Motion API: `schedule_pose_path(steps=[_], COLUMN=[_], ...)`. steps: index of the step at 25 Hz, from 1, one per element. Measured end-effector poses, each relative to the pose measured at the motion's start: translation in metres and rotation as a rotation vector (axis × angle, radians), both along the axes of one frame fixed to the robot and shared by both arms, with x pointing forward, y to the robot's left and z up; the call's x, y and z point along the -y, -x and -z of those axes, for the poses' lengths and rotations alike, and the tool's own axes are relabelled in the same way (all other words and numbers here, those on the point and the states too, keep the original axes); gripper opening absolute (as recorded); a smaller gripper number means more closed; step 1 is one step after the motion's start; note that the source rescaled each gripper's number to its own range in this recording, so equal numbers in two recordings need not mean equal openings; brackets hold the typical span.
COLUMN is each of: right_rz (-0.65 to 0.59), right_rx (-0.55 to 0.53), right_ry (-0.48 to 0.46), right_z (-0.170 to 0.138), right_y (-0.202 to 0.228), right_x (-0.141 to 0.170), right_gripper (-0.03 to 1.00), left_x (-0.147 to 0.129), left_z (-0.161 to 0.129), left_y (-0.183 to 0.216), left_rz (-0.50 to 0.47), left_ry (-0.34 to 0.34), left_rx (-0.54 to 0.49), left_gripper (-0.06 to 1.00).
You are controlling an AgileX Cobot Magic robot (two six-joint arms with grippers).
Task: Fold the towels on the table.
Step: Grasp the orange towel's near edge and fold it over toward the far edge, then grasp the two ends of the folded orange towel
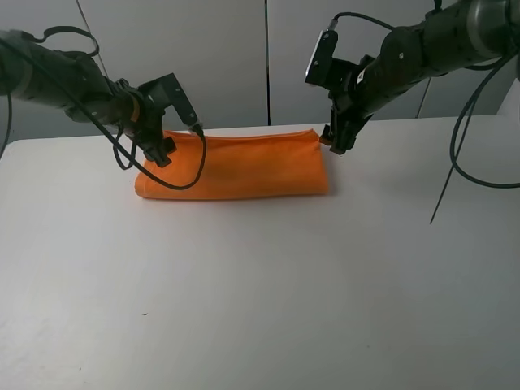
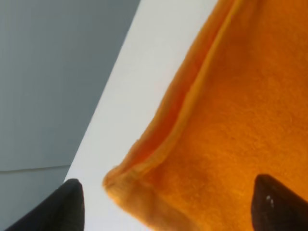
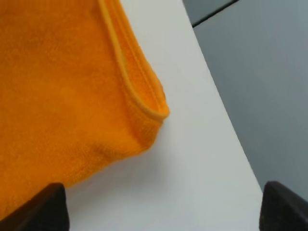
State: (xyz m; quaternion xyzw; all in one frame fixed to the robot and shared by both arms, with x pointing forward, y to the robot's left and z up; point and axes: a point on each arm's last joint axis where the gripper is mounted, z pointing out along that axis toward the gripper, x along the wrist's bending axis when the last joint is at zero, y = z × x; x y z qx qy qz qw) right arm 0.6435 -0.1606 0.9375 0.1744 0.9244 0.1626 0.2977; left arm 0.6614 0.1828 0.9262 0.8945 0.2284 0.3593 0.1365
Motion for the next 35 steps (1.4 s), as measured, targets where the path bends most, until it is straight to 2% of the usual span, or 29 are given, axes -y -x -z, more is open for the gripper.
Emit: schedule_pose_path(steps=[5, 11, 15, 17, 21, 23, 27, 35], right_rz=[0.135, 0.299, 0.410, 0.480, 0.573, 0.606, 0.682, 0.774], right_rx=[-0.079, -0.208, -0.304, -0.326, -0.366, -0.389, -0.435, -0.514], right_ry=[-0.089, -0.245, -0.368, -0.434, -0.507, -0.518, -0.537, -0.546], right_z=[-0.001, 0.000, -0.011, -0.018, -0.024, -0.021, -0.008, 0.018], right_y=[0.004, 0.010, 0.007, 0.004, 0.002, 0.003, -0.002, -0.008], right_x=[0.001, -0.003, -0.010, -0.012, -0.014, -0.014, -0.011, 0.001], right_gripper=[0.86, 0.86, 0.86, 0.86, 0.86, 0.86, 0.86, 0.86], left_x=[-0.007, -0.019, -0.033, -0.042, -0.063, -0.070, -0.068, -0.066], left_z=[-0.017, -0.017, -0.013, -0.010, -0.006, -0.003, 0.009, 0.033], left_y=[0.005, 0.012, 0.014, 0.015, 0.015, 0.015, 0.014, 0.007], left_rz=[-0.115, -0.379, -0.556, -0.662, -0.824, -0.857, -0.839, -0.820], left_ry=[0.027, 0.138, 0.235, 0.322, 0.460, 0.491, 0.494, 0.514], left_rx=[-0.020, -0.095, -0.153, -0.201, -0.271, -0.295, -0.339, -0.336], left_gripper=[0.91, 0.92, 0.98, 0.99, 0.99, 0.99, 0.99, 0.99])
